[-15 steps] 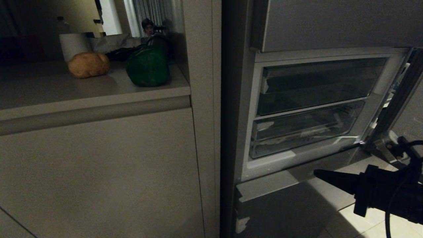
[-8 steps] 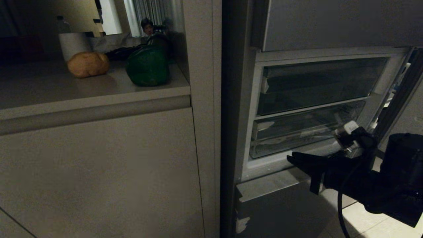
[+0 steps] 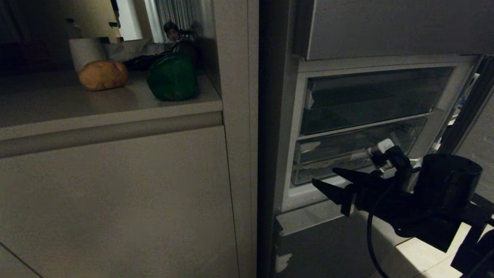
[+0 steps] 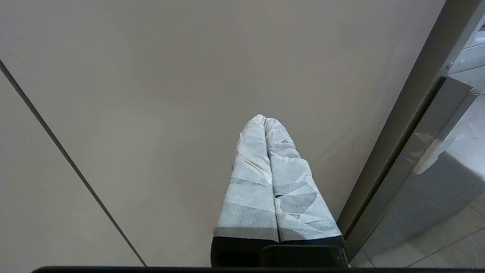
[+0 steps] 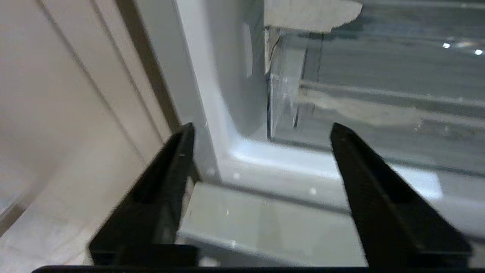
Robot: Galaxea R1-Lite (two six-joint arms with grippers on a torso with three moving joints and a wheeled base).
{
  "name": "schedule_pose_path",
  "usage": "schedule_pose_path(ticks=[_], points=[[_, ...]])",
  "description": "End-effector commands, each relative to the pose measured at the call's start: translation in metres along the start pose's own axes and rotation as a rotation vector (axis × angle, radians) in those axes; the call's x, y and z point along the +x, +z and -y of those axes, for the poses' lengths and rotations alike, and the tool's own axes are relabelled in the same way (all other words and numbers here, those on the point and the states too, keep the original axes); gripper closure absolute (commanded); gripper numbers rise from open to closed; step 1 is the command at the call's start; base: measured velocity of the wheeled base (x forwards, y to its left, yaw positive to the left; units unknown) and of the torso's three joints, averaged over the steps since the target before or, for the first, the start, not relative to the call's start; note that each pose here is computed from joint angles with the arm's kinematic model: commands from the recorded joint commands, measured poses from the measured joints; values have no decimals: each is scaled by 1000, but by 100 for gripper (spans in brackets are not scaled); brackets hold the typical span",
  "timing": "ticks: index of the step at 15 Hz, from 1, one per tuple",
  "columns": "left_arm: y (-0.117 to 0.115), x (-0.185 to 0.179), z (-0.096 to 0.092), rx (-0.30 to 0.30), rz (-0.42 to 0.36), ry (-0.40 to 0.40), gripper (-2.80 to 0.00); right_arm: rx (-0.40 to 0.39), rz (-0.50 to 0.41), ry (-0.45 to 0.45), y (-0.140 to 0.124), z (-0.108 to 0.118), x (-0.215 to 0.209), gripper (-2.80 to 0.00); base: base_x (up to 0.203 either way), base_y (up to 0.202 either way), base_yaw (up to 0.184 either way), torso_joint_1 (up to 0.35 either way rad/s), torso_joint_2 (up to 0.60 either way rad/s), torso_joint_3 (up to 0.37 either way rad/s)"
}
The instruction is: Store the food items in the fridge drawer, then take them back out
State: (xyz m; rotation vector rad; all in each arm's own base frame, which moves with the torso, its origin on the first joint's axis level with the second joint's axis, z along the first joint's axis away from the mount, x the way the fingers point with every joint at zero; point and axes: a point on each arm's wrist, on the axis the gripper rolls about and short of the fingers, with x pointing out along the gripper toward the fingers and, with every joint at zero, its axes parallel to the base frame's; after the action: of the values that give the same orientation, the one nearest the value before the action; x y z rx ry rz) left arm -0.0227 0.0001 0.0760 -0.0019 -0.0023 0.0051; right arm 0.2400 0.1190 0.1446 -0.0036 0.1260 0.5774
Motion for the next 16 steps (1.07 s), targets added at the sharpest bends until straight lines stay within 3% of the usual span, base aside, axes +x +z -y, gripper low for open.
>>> schedule_pose_path(ticks=[1, 6, 8, 11, 16], points=[[0, 0, 0, 0, -1, -1, 0, -3, 26, -1, -16, 3, 20, -280, 0, 0, 0, 0, 0, 0], [0, 0, 0, 0, -1, 1, 0, -13, 59, -24, -16, 5, 34, -280, 0, 0, 0, 0, 0, 0], [0, 0, 0, -1, -1, 0, 0, -30, 78, -104, -12, 7, 43, -280, 0, 0, 0, 0, 0, 0], [0, 0, 0, -1, -1, -1, 0, -28, 79, -143, -13, 3, 43, -280, 0, 0, 0, 0, 0, 0], [0, 0, 0, -1, -1, 1, 0, -18, 88, -146, -11, -3, 46, -280, 0, 0, 0, 0, 0, 0]])
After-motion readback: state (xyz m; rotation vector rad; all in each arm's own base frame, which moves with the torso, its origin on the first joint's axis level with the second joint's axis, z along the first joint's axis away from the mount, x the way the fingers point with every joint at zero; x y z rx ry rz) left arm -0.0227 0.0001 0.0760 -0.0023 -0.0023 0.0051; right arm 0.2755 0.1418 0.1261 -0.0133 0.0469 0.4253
